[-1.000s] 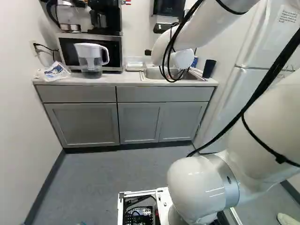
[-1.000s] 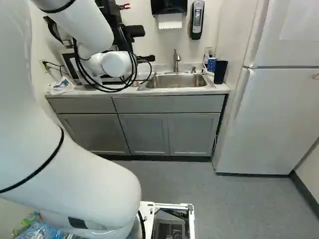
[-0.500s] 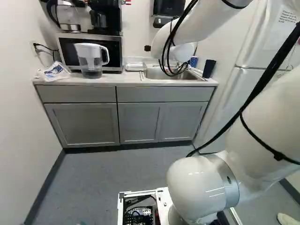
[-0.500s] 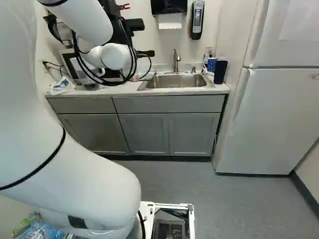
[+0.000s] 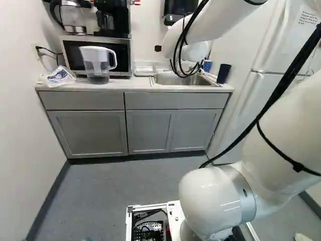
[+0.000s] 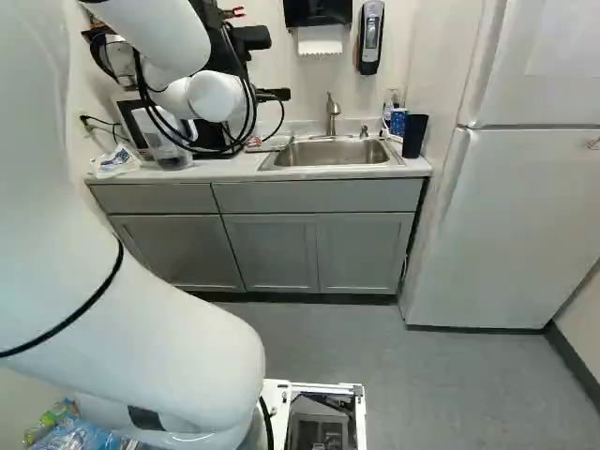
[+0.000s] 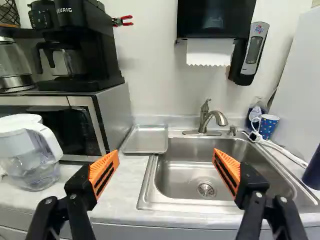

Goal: Rinse the cup and place it in the tray

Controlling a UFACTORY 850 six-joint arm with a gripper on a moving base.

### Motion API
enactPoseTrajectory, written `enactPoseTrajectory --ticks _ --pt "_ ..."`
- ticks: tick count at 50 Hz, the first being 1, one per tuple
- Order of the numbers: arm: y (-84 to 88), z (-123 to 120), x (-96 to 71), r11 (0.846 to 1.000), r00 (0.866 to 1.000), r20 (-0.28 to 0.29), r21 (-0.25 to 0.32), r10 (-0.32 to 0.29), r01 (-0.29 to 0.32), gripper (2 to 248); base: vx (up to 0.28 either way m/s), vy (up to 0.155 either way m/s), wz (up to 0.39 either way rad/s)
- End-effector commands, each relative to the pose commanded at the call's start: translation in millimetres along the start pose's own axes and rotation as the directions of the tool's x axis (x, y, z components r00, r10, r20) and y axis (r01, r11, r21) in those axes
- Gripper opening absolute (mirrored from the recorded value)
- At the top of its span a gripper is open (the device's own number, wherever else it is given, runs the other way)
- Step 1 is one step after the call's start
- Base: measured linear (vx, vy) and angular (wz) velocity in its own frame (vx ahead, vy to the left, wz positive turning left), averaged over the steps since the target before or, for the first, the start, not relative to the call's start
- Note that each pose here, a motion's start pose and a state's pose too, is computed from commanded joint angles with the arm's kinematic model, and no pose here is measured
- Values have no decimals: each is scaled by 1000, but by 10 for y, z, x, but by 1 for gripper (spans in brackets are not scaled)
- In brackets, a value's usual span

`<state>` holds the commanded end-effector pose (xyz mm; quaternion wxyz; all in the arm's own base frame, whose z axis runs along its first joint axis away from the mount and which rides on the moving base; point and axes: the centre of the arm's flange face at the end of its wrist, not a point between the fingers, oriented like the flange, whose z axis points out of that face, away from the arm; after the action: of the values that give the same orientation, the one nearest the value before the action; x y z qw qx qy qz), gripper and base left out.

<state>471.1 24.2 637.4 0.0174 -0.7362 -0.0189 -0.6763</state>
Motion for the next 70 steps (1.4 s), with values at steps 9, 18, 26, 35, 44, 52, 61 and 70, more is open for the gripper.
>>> enactPoseTrajectory --ticks 9,18,26,35,44,52,61,70 --pt "0 0 0 1000 1000 0 0 0 0 247 0 0 0" --pt "0 0 0 1000 1000 0 0 0 0 247 0 0 0" --pt "0 0 0 1000 1000 0 0 0 0 247 0 0 0" --pt "0 0 0 1000 1000 0 0 0 0 247 0 0 0" --pt "0 0 0 1000 1000 0 0 0 0 247 5 0 -1" --pt "0 0 0 1000 1000 0 0 0 0 247 33 -1 -5" --pt "0 0 0 1000 1000 0 0 0 0 247 63 -1 -10" --pt "0 0 0 1000 1000 0 0 0 0 247 103 -3 -21"
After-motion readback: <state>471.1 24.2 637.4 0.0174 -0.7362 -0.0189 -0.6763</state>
